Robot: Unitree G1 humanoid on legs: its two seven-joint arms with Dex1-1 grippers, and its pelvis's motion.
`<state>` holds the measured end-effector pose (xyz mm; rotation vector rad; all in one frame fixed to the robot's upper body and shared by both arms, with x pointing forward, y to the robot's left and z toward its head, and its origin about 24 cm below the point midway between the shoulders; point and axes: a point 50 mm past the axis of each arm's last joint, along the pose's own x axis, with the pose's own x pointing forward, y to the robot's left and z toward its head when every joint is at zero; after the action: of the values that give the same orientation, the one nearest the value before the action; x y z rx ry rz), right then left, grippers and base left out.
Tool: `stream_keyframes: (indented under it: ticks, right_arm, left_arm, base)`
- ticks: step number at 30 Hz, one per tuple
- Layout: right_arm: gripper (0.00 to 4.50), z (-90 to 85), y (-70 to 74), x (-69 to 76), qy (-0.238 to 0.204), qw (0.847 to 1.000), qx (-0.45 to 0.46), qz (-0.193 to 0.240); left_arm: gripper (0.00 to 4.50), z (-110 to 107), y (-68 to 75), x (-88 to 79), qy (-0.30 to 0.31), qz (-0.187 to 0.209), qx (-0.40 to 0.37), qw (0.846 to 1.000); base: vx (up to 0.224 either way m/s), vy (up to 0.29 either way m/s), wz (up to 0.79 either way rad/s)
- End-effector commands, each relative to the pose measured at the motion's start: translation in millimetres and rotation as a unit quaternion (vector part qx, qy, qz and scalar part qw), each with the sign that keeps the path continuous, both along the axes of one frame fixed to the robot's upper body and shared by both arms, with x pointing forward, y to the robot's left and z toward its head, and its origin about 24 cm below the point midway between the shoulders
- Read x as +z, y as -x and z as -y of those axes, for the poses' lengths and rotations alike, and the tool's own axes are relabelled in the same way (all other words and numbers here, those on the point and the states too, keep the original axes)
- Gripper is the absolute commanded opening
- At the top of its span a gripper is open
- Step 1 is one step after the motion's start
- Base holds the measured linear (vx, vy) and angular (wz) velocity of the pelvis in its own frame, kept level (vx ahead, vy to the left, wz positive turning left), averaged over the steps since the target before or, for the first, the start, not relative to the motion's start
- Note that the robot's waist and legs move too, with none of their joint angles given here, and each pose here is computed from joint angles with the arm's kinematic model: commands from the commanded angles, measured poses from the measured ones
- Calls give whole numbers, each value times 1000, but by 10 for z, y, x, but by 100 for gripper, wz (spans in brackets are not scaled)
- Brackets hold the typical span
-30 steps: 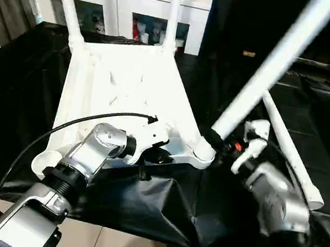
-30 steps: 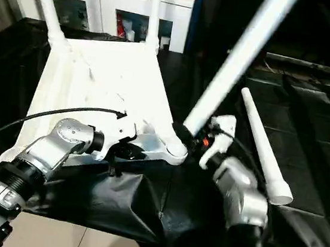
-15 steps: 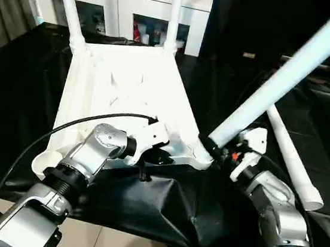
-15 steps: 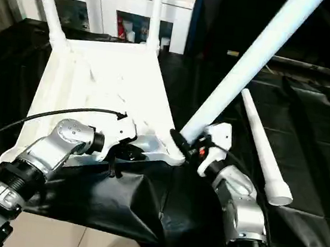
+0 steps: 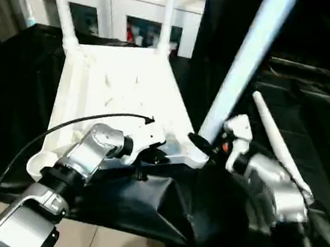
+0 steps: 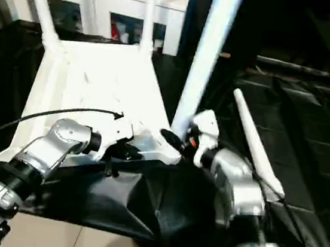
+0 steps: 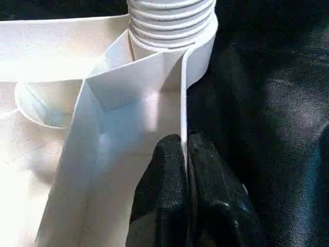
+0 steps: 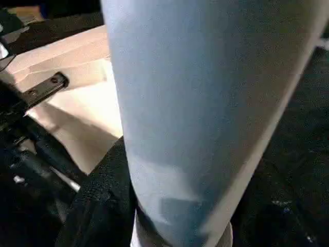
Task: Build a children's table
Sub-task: Insert table leg to table base
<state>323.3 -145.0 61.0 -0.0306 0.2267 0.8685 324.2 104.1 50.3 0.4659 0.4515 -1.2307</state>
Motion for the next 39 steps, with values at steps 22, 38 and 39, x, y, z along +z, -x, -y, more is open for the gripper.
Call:
stream_keyframes:
  ticks: [22, 38, 39]
  right_arm:
    - [191, 271, 268, -461, 48, 989, 104, -97]
    - [190, 264, 298, -539, 65, 984, 132, -102]
    - [190, 265, 296, -540, 64, 984, 129, -100]
  left_arm:
    - [0, 132, 26, 217, 44, 43, -88, 994]
    - [0, 68, 54, 229, 47, 26, -115, 992]
    - [0, 65, 51, 227, 47, 27, -113, 992]
  base:
    - [0, 0, 0]
    - [0, 0, 0]
    - [0, 0, 0]
